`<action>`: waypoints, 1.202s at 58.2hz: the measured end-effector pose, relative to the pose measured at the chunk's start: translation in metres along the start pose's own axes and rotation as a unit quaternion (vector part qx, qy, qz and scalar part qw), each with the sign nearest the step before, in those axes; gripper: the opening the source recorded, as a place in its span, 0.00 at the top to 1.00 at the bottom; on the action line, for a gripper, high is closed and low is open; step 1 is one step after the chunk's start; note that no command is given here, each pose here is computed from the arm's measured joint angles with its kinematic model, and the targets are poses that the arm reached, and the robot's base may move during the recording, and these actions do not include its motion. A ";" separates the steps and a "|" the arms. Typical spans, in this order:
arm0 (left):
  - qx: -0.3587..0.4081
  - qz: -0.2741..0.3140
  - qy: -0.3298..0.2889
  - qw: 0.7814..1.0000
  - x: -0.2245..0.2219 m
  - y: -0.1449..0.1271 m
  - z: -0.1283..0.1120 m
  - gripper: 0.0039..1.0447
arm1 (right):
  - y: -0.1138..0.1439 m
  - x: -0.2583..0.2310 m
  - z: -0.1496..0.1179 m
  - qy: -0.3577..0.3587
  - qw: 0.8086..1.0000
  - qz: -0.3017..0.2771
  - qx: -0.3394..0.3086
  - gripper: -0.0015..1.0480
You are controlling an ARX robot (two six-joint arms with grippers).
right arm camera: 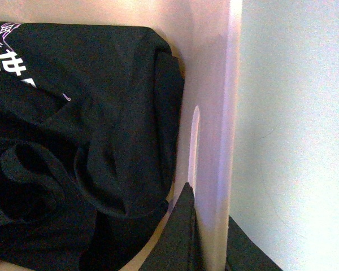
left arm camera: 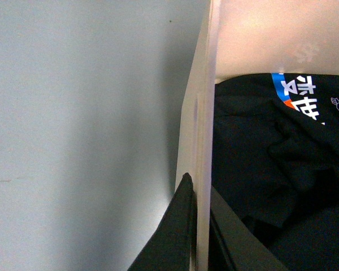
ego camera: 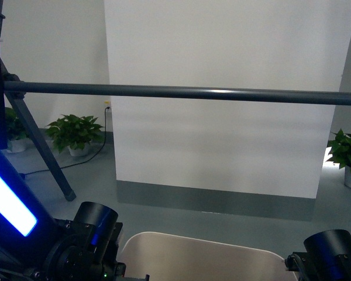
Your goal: Move hamper under clothes hanger
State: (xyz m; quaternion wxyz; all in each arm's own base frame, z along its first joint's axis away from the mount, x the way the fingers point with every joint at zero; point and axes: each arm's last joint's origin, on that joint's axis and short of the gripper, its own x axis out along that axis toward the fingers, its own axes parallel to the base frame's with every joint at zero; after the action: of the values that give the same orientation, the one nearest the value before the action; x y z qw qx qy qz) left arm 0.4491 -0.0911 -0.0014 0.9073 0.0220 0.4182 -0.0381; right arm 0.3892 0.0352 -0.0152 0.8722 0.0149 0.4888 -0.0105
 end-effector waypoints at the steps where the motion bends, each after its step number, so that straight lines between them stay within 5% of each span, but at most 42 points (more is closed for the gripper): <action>1: 0.000 0.000 0.000 1.000 0.000 0.000 0.000 0.96 | 0.000 0.000 0.000 0.000 1.000 0.000 0.000 0.97; 42: 0.000 0.000 0.000 1.000 0.000 0.000 0.000 0.96 | 0.000 0.000 0.000 0.000 1.000 0.000 0.000 0.97; 49: 0.000 -0.002 0.000 1.000 0.000 0.000 0.000 0.94 | 0.000 0.000 0.000 0.000 1.000 -0.001 -0.008 0.84; 70: -0.002 0.007 -0.002 1.000 -0.001 0.003 0.002 0.47 | 0.001 0.000 0.000 -0.001 1.000 0.001 -0.014 0.39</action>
State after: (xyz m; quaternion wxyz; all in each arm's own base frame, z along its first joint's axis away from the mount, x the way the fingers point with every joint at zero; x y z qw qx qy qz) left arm 0.4502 -0.0882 0.0002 0.9086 0.0228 0.4158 -0.0307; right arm 0.3894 0.0360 -0.0149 0.8726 0.0033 0.4885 -0.0027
